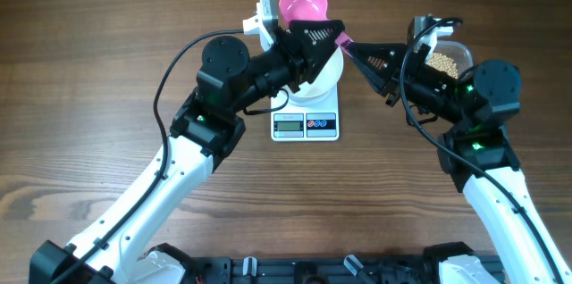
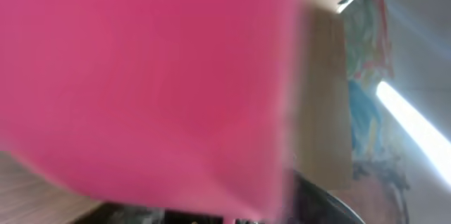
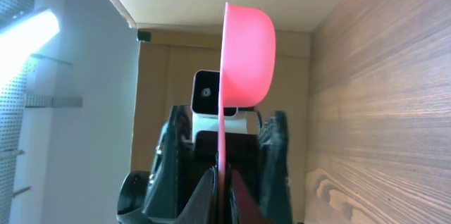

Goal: Scoop item into bowl and weigh 150g on scale
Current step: 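Grasp the scoop handle with the right gripper beside the left gripper, then release the left gripper and pull the scoop right with the right gripper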

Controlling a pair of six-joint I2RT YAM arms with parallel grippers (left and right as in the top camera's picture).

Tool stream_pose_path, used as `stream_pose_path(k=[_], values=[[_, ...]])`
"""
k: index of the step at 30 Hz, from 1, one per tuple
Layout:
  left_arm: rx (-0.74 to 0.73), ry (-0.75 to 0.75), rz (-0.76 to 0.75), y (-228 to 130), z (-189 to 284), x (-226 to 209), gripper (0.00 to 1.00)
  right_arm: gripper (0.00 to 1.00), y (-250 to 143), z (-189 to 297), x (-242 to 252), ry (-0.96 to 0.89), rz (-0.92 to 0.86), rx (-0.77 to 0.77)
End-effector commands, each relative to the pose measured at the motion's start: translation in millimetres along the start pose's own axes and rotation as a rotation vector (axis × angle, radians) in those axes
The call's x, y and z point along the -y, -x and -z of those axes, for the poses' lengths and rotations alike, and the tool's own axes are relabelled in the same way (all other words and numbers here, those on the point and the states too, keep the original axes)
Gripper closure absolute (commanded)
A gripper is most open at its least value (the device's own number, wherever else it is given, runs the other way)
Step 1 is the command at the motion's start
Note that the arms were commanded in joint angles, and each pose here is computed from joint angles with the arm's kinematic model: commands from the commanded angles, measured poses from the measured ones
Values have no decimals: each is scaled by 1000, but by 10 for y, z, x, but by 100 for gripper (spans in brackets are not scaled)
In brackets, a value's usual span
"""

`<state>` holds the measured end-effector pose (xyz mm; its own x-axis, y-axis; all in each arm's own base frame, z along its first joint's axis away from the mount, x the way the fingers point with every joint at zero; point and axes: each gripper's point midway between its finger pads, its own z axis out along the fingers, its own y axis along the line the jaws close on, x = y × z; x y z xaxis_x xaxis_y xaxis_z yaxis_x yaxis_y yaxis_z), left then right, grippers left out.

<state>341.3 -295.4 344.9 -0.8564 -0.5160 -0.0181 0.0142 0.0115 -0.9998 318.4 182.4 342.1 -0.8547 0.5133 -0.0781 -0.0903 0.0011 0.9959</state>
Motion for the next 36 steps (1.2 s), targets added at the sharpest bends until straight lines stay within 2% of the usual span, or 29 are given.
stream_pose_path(k=[1, 3, 7, 10, 14, 16, 22, 29, 33, 36], values=[[-12, -7, -17, -24, -9, 31, 36, 96, 55, -15, -102, 18, 25, 28], [-12, -7, -18, -23, -8, 30, 33, 96, 90, -12, -101, 18, 27, 47], [-11, -3, -89, -22, -8, 19, 32, 96, 221, 37, -93, 12, 54, 103], [-9, 25, -88, -5, -2, -52, 31, 95, 362, 136, -90, 6, 81, 150], [1, 81, -220, 64, 28, -193, 36, 95, 552, 295, -82, -10, 129, 216], [16, 142, -239, 127, 62, -342, 37, 95, 641, 390, -56, -30, 139, 251], [52, 272, -303, 240, 185, -605, 35, 95, 876, 712, 266, -282, 186, 351], [95, 398, -434, 301, 398, -602, 35, 96, 946, 990, 166, -480, 322, 376], [95, 578, -530, 352, 626, -587, 37, 96, 979, 1194, 41, -609, 393, 419], [78, 703, -576, 350, 826, -583, 44, 96, 1012, 1370, -63, -708, 434, 471]])
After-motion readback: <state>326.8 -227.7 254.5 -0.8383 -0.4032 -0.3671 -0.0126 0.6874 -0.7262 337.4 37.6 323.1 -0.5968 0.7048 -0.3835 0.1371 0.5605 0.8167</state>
